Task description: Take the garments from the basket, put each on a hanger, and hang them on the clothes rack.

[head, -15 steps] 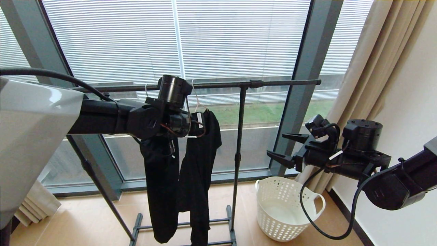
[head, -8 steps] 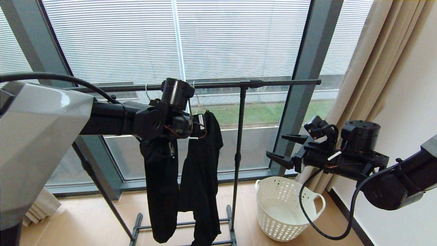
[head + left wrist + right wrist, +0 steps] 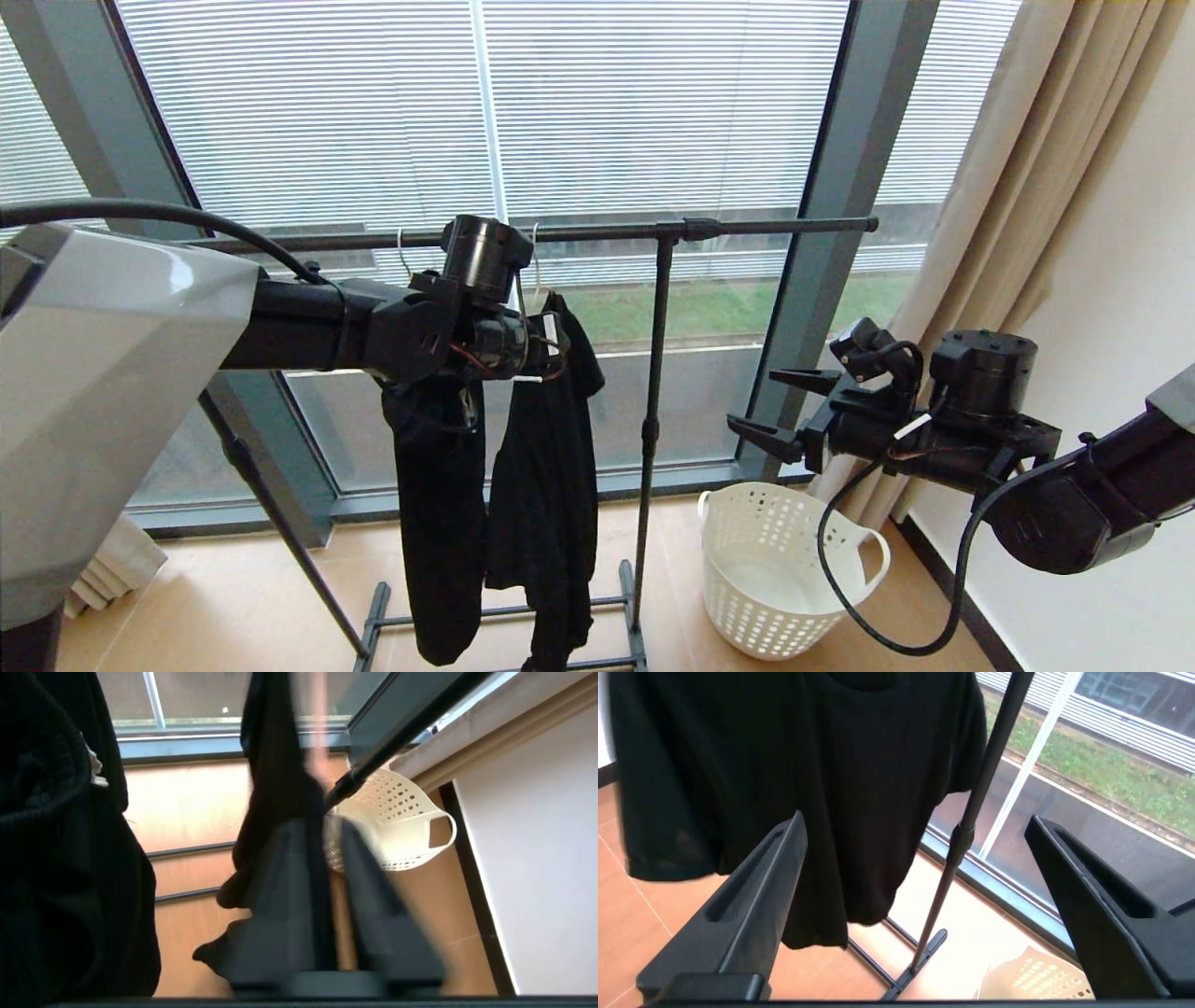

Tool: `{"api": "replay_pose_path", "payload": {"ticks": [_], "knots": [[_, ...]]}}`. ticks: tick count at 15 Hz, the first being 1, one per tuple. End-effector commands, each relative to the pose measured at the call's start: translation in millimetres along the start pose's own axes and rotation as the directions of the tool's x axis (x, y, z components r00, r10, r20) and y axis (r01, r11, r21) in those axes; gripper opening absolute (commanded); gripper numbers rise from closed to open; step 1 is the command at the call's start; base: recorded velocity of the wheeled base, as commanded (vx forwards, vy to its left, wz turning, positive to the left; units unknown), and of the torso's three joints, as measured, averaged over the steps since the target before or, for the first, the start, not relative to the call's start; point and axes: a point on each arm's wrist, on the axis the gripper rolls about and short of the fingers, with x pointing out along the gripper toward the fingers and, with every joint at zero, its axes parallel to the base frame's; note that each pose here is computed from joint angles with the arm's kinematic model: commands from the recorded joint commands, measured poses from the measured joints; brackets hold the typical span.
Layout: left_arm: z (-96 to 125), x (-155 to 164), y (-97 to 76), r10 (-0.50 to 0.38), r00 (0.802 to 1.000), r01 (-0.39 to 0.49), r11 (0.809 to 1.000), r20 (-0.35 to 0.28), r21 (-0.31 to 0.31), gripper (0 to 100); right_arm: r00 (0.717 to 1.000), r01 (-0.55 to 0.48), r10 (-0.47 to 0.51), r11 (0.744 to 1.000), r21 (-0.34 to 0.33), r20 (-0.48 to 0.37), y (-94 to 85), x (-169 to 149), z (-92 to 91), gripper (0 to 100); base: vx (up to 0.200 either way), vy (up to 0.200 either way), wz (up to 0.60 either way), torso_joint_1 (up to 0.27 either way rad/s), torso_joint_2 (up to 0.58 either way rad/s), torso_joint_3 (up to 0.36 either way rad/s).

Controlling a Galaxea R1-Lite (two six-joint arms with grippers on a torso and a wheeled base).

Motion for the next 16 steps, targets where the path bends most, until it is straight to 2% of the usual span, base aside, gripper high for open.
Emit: {"api": "replay_pose_path", "payload": {"ticks": [1, 4, 6, 8, 9, 11, 12, 13, 14, 15, 16], "knots": [[1, -4, -0.5, -0.002, 1.000, 0.002, 1.000, 0.002, -0.001, 100, 1.000, -0.001, 0.001, 1.000, 0.001, -0.001, 0.0, 0, -0.5, 100, 0.000, 0.000, 0.00, 0.000, 0.00, 0.000], [10, -23, -1.2, -0.013, 0.999, 0.013, 1.000, 0.030, -0.003, 100, 1.000, -0.001, 0.001, 1.000, 0.000, 0.000, 0.5, -1, -0.1, 100, 0.000, 0.000, 0.00, 0.000, 0.00, 0.000], [8, -47, 2.3, -0.014, 1.000, 0.014, 1.000, 0.028, -0.002, 100, 1.000, 0.001, -0.001, 1.000, -0.003, 0.001, 4.4, -1, 1.8, 100, 0.000, 0.000, 0.00, 0.000, 0.00, 0.000], [-1, -68, 6.8, -0.011, 1.000, 0.011, 1.000, 0.008, 0.004, 100, 0.999, 0.050, -0.050, 0.999, -0.019, 0.014, 12.0, -2, 10.7, 100, 0.000, 0.000, 0.00, 0.000, 0.00, 0.000], [-10, -93, 13.8, -0.007, 1.000, 0.007, 1.000, -0.005, 0.007, 100, 0.997, 0.066, -0.064, 0.997, -0.036, 0.036, 26.4, -14, 22.6, 100, 0.000, 0.000, 0.00, 0.000, 0.00, 0.000], [-22, -134, 25.6, -0.007, 1.000, 0.007, 1.000, -0.005, 0.008, 100, 0.995, 0.063, -0.058, 0.996, -0.060, 0.083, 44.2, -43, 40.6, 100, 0.000, 0.000, 0.00, 0.000, 0.00, 0.000], [-27, -147, 30.1, -0.006, 1.000, 0.007, 1.000, -0.003, 0.007, 100, 0.994, 0.064, -0.057, 0.996, -0.065, 0.093, 48.5, -51, 43.6, 100, 0.000, 0.000, 0.00, 0.000, 0.00, 0.000], [-37, -174, 39.0, -0.011, 1.000, 0.011, 1.000, 0.005, 0.009, 100, 0.994, 0.062, -0.056, 0.996, -0.067, 0.093, 57.3, -66, 43.1, 100, 0.000, 0.000, 0.00, 0.000, 0.00, 0.000], [-43, -183, 42.8, -0.011, 1.000, 0.011, 1.000, 0.003, 0.011, 100, 0.995, 0.054, -0.048, 0.996, -0.067, 0.089, 62.3, -71, 41.5, 100, 0.000, 0.000, 0.00, 0.000, 0.00, 0.000], [-58, -205, 51.6, -0.014, 1.000, 0.014, 0.999, 0.004, 0.037, 100, 0.996, 0.052, -0.047, 0.997, -0.062, 0.076, 72.1, -85, 35.6, 100, 0.000, 0.000, 0.00, 0.000, 0.00, 0.000], [-66, -214, 55.3, -0.016, 1.000, 0.016, 0.998, 0.000, 0.057, 100, 0.996, 0.062, -0.057, 0.996, -0.058, 0.073, 76.4, -94, 33.2, 100, 0.000, 0.000, 0.00, 0.000, 0.00, 0.000]]}}
